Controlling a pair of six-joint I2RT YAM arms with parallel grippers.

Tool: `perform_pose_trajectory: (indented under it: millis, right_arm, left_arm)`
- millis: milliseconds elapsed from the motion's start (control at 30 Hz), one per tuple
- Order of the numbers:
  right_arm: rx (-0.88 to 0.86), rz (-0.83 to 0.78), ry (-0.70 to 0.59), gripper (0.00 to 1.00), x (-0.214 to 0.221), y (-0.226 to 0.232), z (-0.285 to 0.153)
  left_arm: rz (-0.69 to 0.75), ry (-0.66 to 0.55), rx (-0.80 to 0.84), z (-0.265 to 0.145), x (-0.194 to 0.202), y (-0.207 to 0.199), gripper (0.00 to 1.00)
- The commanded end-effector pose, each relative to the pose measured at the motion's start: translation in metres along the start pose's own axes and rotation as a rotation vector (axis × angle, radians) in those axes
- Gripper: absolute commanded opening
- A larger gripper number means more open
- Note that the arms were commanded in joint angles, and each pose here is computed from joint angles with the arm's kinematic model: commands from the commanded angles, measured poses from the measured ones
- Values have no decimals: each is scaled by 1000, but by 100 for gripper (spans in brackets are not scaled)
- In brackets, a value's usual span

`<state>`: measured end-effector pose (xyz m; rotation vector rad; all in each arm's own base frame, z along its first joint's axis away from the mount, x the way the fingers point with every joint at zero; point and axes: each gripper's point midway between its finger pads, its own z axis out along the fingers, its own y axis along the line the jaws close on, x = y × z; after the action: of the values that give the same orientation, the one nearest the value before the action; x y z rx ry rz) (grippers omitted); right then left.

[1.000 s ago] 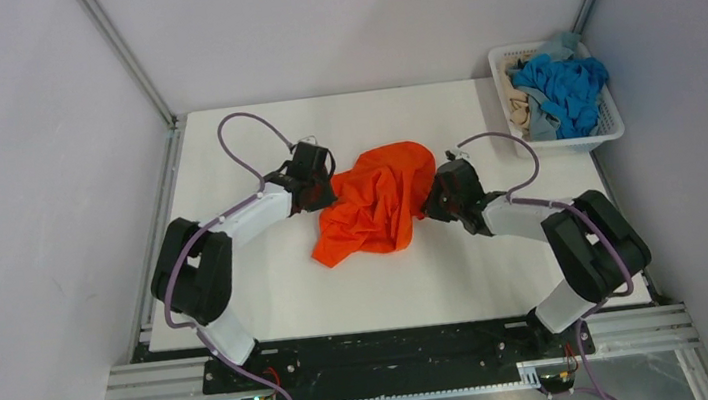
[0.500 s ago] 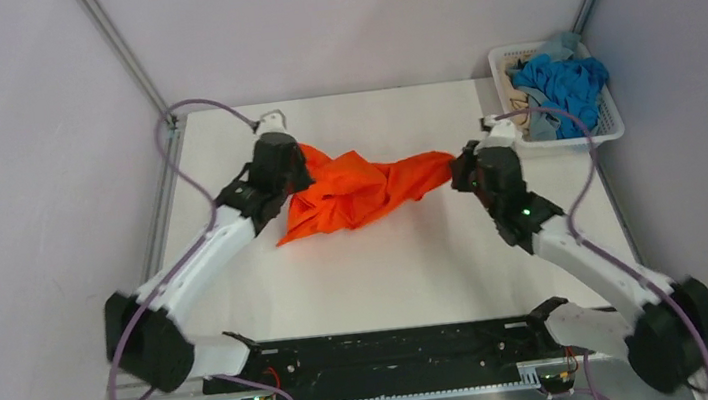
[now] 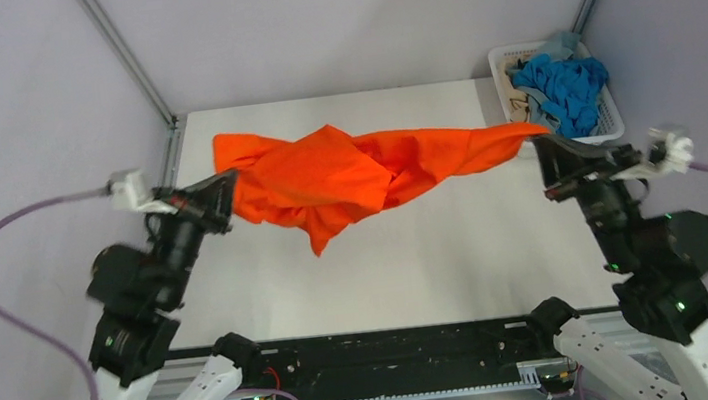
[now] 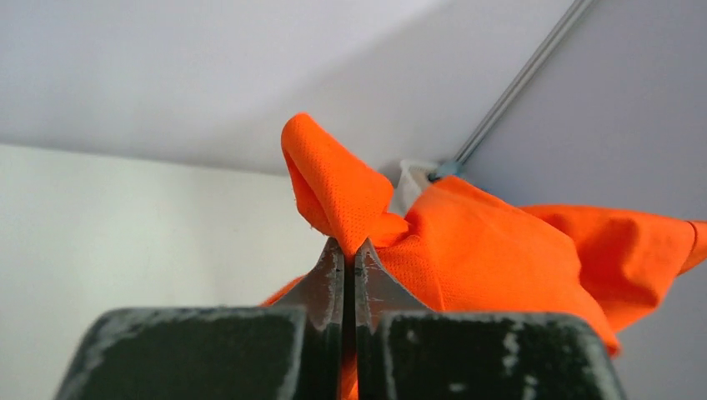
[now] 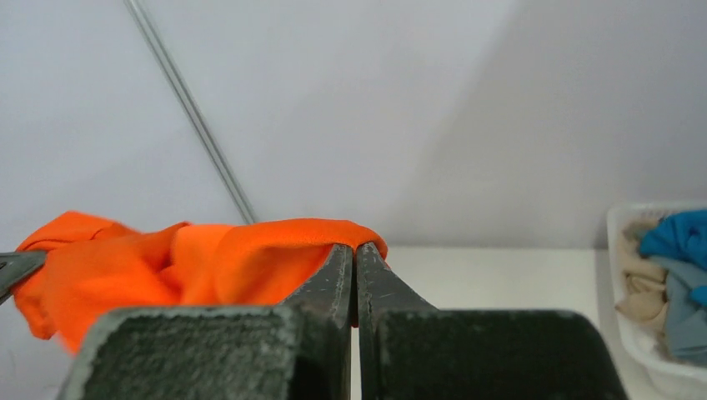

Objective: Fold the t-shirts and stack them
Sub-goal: Flatten out the tshirt

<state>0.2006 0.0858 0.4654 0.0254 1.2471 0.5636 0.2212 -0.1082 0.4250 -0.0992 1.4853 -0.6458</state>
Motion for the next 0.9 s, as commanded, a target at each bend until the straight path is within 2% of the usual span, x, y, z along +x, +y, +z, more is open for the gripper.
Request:
perform_pose_trajectory:
  millis: [0,133,233,267,300,333,367,400,433,467,567,633,767,867]
  right_arm:
    - [-19,-42,-66,0,-32,1,-31]
    - [-29,-25,46,0,-3,2,-29]
    - [94,-18,158,0,37,-21,-13]
    - [136,-8,197,0,55,-29,-11]
    - [206,-16,244,0,73,-42,-7]
    - [250,-4,298,0,98,-52,-8]
    - [305,-13,353,0,122,-64,-6]
    - [358,0,411,0,151,-77,-11]
    - [405,-7,475,0,177,-88,-12]
    - [467,9,536,0,203,-103,-19]
    - [624,48,715,0,258,-138,-37]
    - [665,83,773,0,278,-151,-44]
    - [695,110,788,2,293,-161,-48]
    - [715,112,779,3,294,-166,-52]
  left_arm:
    - [18,-162,76,-46,-45,-11,0]
    - [8,-148,121,-50,-35,-15,1]
    - [16,-44,-8,-10,3,9,12]
    - [16,-31,-82,0,11,23,21]
    - [39,47,-155,20,40,39,30]
    - [41,76,-233,29,54,55,39]
    - [60,161,-309,44,86,73,45]
    - [49,206,-351,50,103,84,75]
    - [58,292,-401,61,133,99,88]
    - [36,330,-455,63,146,112,97]
    - [37,460,-576,68,184,141,99]
    - [24,506,-589,64,199,144,100]
    - [-5,608,-524,45,232,134,98]
    - [-5,686,-416,23,258,109,98]
